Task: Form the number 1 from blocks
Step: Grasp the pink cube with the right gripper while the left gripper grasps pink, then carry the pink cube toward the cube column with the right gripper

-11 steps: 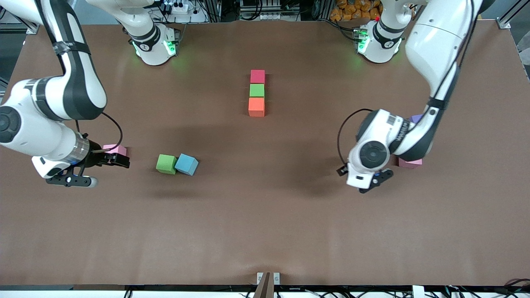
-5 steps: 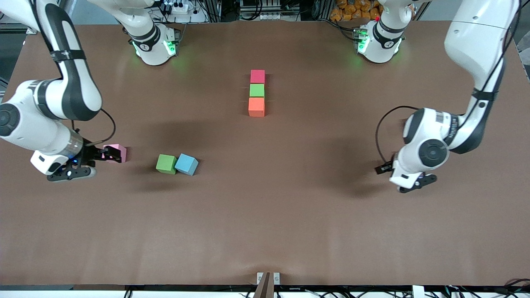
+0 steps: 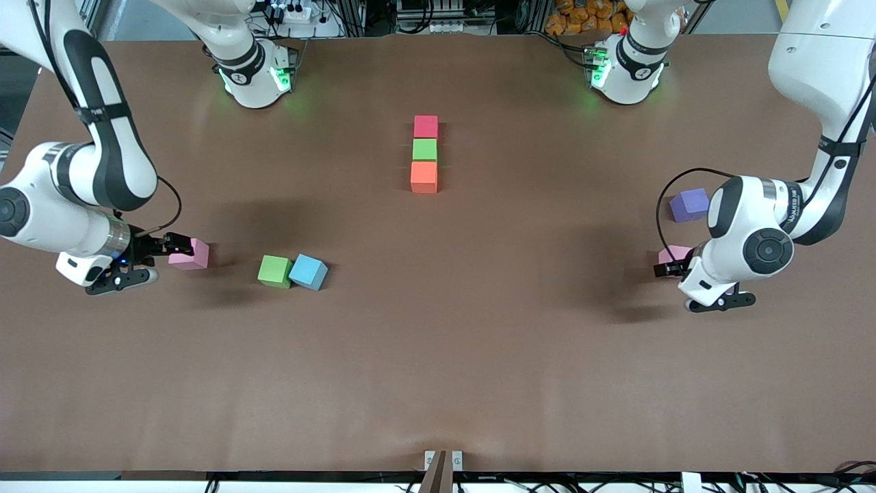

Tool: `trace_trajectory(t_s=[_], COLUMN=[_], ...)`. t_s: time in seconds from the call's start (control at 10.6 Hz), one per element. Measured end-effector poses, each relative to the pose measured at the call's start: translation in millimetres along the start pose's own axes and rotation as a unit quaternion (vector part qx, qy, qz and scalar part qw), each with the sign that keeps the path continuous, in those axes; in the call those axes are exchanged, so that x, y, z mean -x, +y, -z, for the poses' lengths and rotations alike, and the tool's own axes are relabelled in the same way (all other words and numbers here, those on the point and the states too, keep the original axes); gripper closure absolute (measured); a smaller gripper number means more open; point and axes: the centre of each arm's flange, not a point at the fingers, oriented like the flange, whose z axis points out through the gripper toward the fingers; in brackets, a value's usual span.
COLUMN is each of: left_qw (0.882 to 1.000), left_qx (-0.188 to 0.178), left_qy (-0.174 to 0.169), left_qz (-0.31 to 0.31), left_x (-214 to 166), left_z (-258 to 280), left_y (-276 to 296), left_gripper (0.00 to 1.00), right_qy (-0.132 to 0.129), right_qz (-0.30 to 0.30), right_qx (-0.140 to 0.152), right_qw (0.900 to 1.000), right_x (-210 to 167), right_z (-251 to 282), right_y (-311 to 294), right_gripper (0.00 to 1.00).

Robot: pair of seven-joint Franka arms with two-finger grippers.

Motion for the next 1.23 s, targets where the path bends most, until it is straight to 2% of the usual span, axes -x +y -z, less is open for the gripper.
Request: trace_trajectory(t_s=[0.38, 0.66, 1.23], left_qw=[1.0, 0.999, 0.999], left_qx=[-0.01, -0.023, -0.025], left_qy=[-0.011, -0.012, -0.029], left_qz=[-0.023, -0.028, -0.03], left_x=[7.7, 8.1, 11.6], left_z=[-12.7, -16.0, -34.6], left_y=[0.3, -7.0, -12.8], left_gripper=[0.0, 0.0, 0.0], right_qy=[-0.022, -0.028, -0.032], right_qz=[-0.047, -0.058, -0.063], right_qx=[-0.007, 0.002, 0.018], right_qw=[0.999, 0.998, 0.997], right_x=[17.9, 24.5, 10.2], right_z=[-22.6, -24.6, -55.2], right_y=[16.6, 27.6, 4.8], right_gripper=[0.0, 0.0, 0.0])
